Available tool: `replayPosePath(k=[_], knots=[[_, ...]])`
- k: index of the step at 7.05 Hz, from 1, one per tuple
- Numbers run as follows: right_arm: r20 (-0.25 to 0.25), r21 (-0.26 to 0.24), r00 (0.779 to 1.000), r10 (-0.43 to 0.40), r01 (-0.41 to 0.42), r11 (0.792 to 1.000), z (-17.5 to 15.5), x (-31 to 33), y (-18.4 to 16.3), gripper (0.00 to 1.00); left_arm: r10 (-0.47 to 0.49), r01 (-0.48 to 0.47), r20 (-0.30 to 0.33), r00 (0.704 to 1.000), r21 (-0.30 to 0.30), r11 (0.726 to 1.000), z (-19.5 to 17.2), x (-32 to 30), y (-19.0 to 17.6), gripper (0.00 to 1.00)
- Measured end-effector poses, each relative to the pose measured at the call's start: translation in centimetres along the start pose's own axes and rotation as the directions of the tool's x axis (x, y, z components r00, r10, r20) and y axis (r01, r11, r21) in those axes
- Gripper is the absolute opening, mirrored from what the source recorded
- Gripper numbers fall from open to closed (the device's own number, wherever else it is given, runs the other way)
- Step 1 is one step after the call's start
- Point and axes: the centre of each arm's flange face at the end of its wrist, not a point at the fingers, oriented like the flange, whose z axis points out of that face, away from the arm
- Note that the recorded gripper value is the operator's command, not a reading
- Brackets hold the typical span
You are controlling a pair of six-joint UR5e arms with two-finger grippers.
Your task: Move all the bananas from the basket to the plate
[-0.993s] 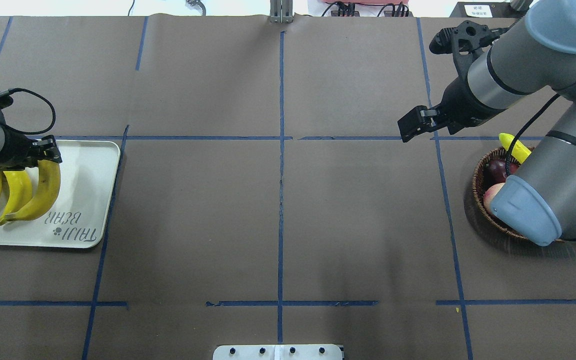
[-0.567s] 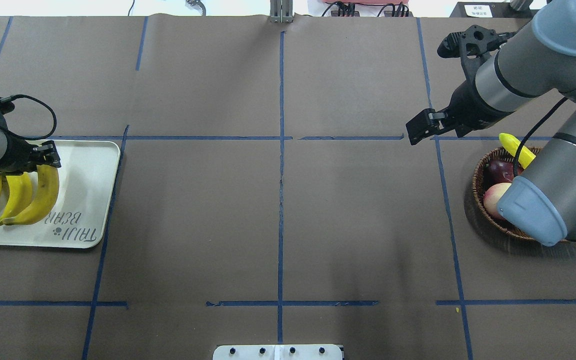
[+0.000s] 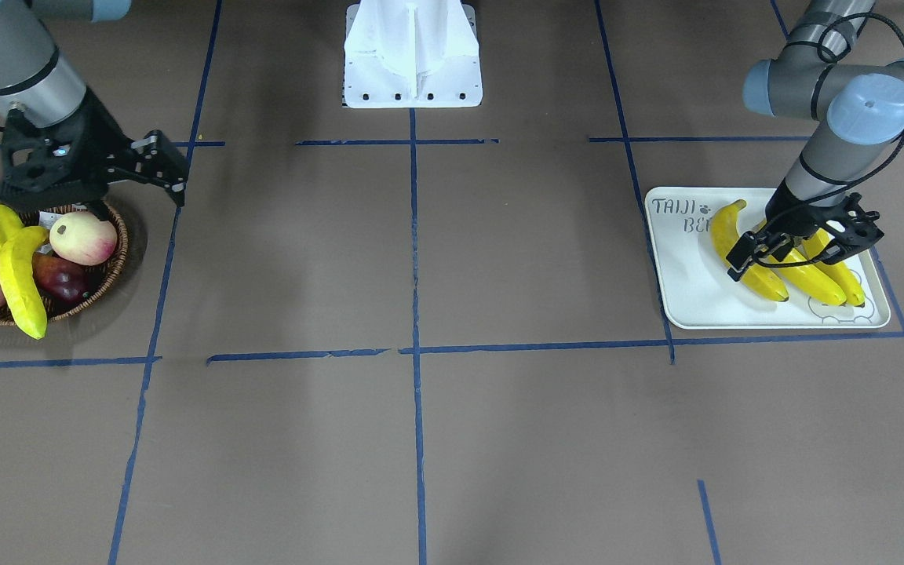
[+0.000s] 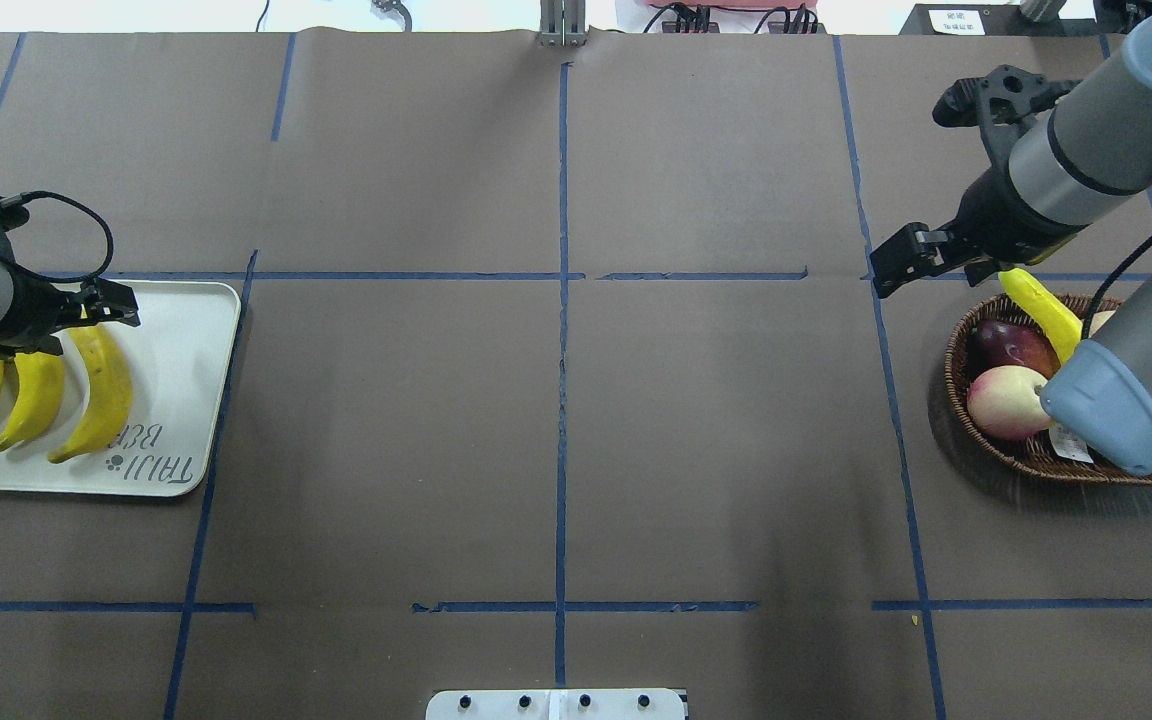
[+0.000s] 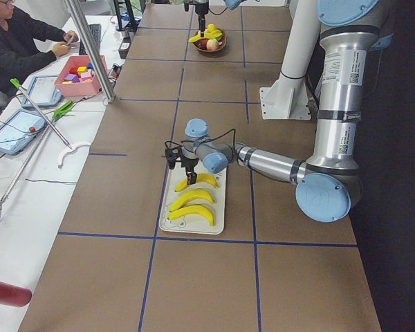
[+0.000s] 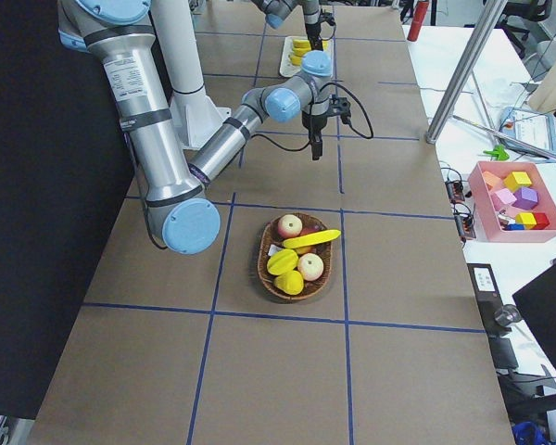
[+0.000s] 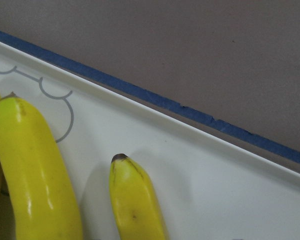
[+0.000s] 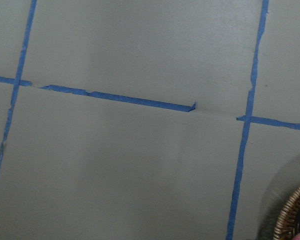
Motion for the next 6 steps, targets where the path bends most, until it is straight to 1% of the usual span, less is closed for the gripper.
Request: replayPosePath(k=[1, 2, 4, 5, 6], knots=[[0.001, -0.026, 1.000, 0.000, 0.000, 1.000, 0.2, 2.8, 0.4, 1.00, 0.000, 0.000, -0.031, 1.000, -0.022, 1.000, -1.1, 1.1, 0.5, 0.99], [0.012, -0.052, 1.000, -0.005, 0.006, 0.999, 0.0, 5.9, 0.9, 1.00, -0.015, 0.012, -0.067, 0.998, -0.044, 0.999, -2.5, 2.5, 1.1, 0.99], [0.059, -0.085, 0.998, -0.009, 0.014, 0.996, -0.7, 10.9, 2.1, 1.00, -0.062, 0.055, -0.111, 0.992, -0.062, 0.997, -4.2, 4.9, 1.6, 0.99], [0.081, -0.075, 0.997, -0.013, 0.019, 0.997, -0.4, 13.0, 2.7, 1.00, -0.075, 0.067, -0.124, 0.989, -0.064, 0.996, -4.5, 5.7, 1.6, 0.99], [0.103, -0.040, 0.994, -0.030, 0.035, 0.999, 1.0, 15.9, 3.2, 1.00, -0.082, 0.074, -0.133, 0.988, -0.064, 0.995, -4.7, 6.4, 1.6, 0.99]])
